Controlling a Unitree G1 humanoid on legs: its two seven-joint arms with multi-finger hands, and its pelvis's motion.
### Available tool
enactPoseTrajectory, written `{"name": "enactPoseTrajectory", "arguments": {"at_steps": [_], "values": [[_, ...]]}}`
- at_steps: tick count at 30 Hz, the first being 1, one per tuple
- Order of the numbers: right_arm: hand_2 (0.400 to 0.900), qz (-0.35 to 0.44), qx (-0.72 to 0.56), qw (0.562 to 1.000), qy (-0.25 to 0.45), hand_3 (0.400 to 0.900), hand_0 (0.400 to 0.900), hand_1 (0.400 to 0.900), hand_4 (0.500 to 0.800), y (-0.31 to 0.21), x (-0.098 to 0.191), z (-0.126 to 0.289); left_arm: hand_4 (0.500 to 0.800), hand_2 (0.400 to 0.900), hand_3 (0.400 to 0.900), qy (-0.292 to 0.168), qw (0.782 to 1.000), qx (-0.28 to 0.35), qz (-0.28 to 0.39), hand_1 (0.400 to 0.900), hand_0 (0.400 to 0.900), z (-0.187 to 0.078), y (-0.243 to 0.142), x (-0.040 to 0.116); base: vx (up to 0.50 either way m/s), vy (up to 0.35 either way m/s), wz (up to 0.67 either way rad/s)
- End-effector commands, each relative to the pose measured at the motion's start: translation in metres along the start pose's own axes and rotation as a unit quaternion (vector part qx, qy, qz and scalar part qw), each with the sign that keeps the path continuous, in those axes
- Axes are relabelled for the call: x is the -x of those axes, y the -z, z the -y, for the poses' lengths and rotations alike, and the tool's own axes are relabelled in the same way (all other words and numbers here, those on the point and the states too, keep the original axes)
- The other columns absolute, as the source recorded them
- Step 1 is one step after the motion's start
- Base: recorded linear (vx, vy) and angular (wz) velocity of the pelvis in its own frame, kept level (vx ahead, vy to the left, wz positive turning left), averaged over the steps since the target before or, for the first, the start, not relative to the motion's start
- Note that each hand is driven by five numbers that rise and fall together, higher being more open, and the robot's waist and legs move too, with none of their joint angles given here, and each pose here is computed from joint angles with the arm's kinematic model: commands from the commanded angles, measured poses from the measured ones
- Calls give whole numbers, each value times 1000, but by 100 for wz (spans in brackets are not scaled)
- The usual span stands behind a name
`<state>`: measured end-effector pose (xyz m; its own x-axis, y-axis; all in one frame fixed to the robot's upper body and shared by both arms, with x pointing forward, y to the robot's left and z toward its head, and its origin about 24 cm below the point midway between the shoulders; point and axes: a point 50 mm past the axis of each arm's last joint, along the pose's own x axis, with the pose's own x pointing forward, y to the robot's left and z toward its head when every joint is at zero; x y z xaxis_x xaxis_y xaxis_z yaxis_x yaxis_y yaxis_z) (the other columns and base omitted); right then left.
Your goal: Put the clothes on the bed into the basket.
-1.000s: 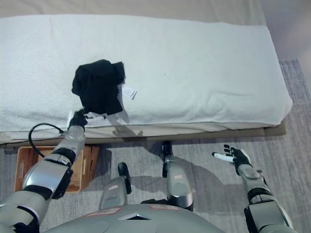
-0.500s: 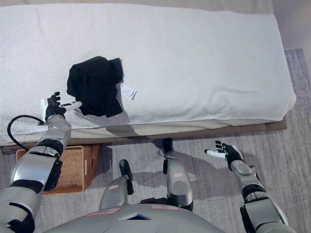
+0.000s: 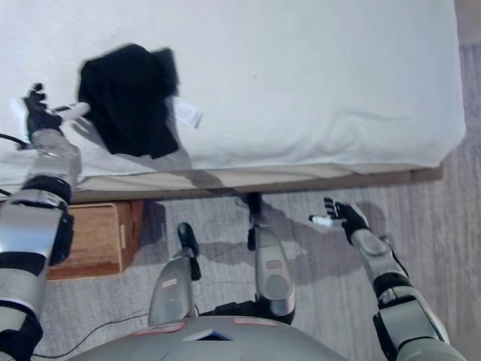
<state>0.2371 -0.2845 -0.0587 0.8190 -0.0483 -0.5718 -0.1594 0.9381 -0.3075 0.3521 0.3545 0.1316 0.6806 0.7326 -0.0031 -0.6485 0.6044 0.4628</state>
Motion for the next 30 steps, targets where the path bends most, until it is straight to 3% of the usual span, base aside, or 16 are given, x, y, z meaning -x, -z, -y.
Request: {"name": "enactPoseTrajectory", "arguments": {"at_steps": [1,7,12,13,14,16,24,30], "values": [[900,10,22,999,41,900,900,900,800,-3,12,38,800,900,900,-53,997,17,51,900,900,-38,-33,-14,-72,-35,-17],[900,68,30,997,21,900,900,900,800,-25,12,31,800,900,900,-11,995,71,73,900,900,-23,-55,-11,-55,-19,-10],[900,80,31,996,19,900,900,900,800,-28,14,31,800,900,900,22,996,54,70,900,900,-9,-51,-7,-28,5,-7],[900,81,31,996,18,900,900,900,800,-28,14,30,701,735,735,29,996,50,65,735,735,-7,-47,-6,-2,20,-14],[900,80,32,996,18,900,900,900,800,-28,14,30,562,504,504,35,996,49,60,504,504,-5,-43,-6,10,19,-10],[900,74,33,997,18,900,900,900,800,-24,15,30,500,400,400,48,996,51,59,400,400,2,-40,-3,10,10,-3],[900,48,35,998,26,900,900,900,800,-9,18,33,500,400,400,61,996,45,52,400,400,7,-30,-1,30,9,1],[900,7,28,999,40,900,900,900,800,12,21,36,500,400,400,66,997,35,18,400,400,7,1,2,102,2,-2]]}}
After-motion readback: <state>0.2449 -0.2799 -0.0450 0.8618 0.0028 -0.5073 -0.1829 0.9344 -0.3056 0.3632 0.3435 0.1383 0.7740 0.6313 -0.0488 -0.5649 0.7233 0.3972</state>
